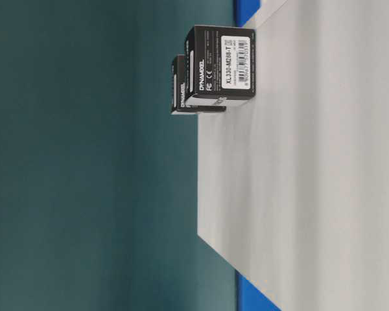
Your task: Place the box from the white plastic tray onto the white base.
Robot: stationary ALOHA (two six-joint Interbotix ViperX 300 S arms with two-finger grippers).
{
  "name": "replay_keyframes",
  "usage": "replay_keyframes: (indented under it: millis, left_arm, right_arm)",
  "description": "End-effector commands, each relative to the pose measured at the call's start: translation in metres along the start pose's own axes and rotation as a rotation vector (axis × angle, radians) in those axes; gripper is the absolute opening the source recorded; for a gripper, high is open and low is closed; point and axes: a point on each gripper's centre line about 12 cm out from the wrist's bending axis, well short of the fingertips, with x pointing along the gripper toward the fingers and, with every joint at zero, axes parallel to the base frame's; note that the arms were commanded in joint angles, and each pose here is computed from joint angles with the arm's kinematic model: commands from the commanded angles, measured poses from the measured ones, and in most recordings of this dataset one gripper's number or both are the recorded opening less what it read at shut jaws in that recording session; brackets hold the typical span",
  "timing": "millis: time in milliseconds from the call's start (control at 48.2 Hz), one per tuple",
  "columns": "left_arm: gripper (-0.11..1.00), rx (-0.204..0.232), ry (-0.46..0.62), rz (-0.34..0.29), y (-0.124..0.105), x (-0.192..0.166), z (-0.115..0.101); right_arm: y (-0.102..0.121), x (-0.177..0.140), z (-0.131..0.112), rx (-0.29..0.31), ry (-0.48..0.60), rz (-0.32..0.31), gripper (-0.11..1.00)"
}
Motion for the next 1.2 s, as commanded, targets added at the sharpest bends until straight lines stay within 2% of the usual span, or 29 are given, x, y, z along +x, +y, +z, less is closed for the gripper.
replay_keyframes:
  millis: [0, 1182]
  left_arm:
    - [-0.07, 0.002, -0.030, -0.005, -0.0017, 0.0005, 0.0110]
    - [-0.07, 0.003, -0.055, -0.007, -0.0018, -0.0003, 0.0141]
  right_arm:
    - [0.0004, 0.0009, 0.0038, 0.002, -0.014, 0.003, 0.96]
    - [0.0001, 0.0023, -0.0047, 0.004, 0.005, 0.002, 0.96]
